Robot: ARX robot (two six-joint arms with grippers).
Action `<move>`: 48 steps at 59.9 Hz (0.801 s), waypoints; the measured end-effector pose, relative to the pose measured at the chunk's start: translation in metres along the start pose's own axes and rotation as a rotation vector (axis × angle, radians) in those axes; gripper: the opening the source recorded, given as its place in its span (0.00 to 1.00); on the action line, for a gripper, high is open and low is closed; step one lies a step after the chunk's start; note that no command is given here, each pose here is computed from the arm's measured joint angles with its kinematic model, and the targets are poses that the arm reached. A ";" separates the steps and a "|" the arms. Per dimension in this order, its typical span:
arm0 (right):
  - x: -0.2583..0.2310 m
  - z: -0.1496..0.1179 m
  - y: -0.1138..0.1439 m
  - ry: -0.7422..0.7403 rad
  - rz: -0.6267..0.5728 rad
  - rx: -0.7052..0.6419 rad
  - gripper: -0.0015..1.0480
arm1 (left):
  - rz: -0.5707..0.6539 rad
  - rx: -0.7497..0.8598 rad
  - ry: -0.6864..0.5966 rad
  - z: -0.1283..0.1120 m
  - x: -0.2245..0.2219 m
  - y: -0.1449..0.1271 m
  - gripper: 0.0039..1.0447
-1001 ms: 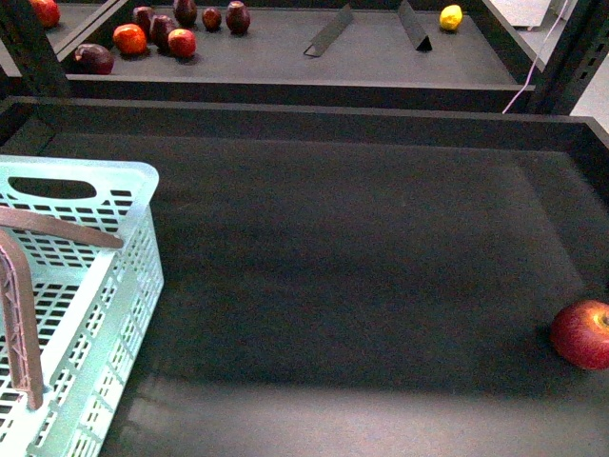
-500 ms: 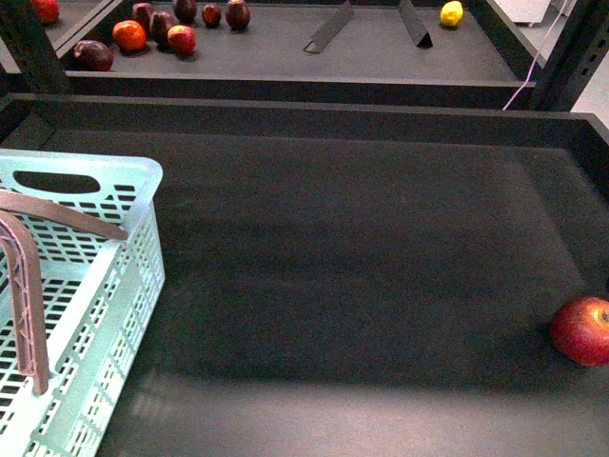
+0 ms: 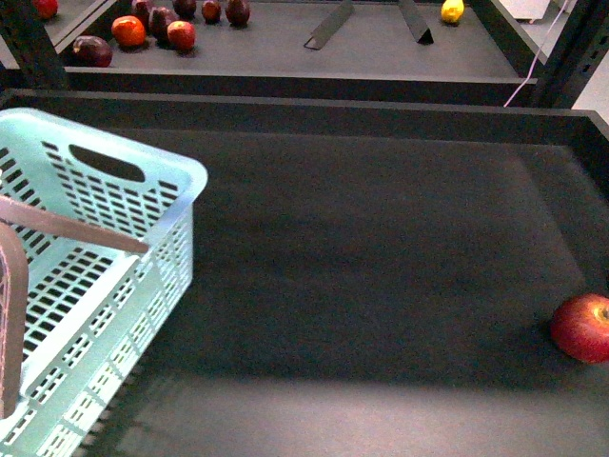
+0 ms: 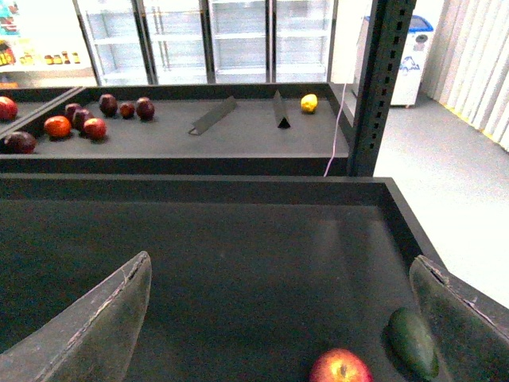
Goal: Pick apple with right arm and hold basket with left
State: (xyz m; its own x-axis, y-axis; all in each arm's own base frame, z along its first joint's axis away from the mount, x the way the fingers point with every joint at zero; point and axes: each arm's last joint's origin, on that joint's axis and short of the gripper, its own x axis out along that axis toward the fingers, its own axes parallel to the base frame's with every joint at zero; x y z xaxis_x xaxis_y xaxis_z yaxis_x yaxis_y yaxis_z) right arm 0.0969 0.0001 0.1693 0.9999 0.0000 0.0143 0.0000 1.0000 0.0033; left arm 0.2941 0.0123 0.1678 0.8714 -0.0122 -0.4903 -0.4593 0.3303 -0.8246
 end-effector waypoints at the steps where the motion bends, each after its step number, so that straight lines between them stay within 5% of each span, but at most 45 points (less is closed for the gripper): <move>1: 0.000 0.000 0.000 0.000 0.000 0.000 0.92 | -0.008 0.004 0.003 -0.001 -0.001 -0.003 0.26; 16: 0.000 0.000 0.000 0.000 0.000 0.000 0.92 | -0.160 0.163 0.071 -0.028 -0.026 -0.073 0.26; 24: 0.000 0.000 0.000 0.000 0.000 0.000 0.92 | -0.243 0.292 0.190 -0.070 -0.037 -0.106 0.26; 48: 0.000 0.000 0.000 0.000 0.000 0.000 0.92 | -0.320 0.492 0.378 -0.146 -0.060 -0.145 0.26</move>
State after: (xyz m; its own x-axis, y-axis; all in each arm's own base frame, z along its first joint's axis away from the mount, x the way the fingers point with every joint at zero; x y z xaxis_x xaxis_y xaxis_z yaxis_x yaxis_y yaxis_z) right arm 0.0969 0.0001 0.1693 0.9999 0.0000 0.0143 -0.0001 1.0000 0.0036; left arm 0.2831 -0.1730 0.2758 0.7906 -0.4782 -0.3824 0.0192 0.6435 -0.7652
